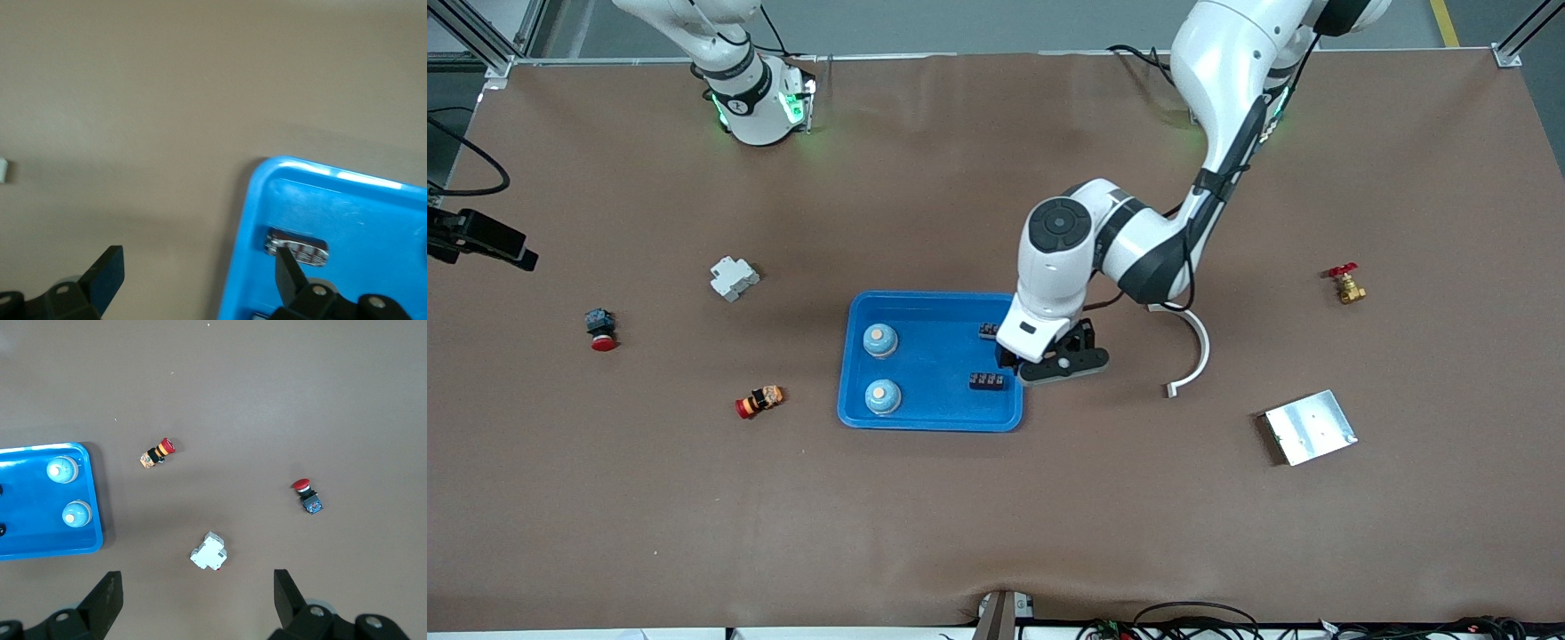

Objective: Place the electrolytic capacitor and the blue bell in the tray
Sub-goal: 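Raise the left gripper and withdraw it from the tray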

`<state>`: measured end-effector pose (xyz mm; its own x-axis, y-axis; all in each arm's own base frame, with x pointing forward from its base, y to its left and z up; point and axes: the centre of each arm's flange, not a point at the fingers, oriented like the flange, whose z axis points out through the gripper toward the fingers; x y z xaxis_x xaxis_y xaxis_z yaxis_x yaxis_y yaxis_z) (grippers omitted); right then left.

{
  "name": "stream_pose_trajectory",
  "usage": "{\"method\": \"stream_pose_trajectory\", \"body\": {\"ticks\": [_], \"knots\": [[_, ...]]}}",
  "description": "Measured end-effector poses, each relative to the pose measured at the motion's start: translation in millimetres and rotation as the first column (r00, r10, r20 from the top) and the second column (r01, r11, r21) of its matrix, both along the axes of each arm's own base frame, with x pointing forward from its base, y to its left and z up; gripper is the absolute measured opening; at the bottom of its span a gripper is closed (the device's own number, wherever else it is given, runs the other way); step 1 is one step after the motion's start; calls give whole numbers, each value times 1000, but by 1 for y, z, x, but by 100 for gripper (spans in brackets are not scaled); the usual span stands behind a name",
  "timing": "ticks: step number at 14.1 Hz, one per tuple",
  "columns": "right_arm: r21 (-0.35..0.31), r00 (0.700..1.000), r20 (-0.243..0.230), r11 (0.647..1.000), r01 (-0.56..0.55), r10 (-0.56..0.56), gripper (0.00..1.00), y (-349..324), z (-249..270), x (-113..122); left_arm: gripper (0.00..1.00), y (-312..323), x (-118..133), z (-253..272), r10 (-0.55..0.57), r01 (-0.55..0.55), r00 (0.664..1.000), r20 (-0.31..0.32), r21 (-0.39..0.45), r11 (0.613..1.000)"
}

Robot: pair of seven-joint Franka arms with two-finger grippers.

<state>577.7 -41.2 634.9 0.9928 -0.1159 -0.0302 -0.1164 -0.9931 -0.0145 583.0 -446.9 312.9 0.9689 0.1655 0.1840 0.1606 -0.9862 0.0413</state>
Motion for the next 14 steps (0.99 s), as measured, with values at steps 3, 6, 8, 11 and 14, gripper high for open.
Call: {"method": "stream_pose_trajectory", "body": {"ticks": [3, 6, 8, 11, 14], "knots": [[0, 1000, 0, 1000, -4, 4, 100, 3, 0, 0, 100, 15, 10, 11, -77, 77, 997, 0, 23, 997], [0, 1000, 0, 1000, -6, 6, 100, 4, 0, 0, 100, 34, 21, 34, -68, 68, 998, 15, 17, 998], [0, 1000, 0, 1000, -7, 7, 100, 4, 0, 0, 100, 35, 21, 47, -60, 60, 998, 17, 5, 998], [0, 1000, 0, 1000, -7, 7, 100, 4, 0, 0, 100, 37, 18, 54, -55, 55, 998, 3, 12, 998], [0, 1000, 0, 1000, -7, 7, 100, 4, 0, 0, 100, 48, 23, 58, -38, 38, 999, -3, 19, 999]]}}
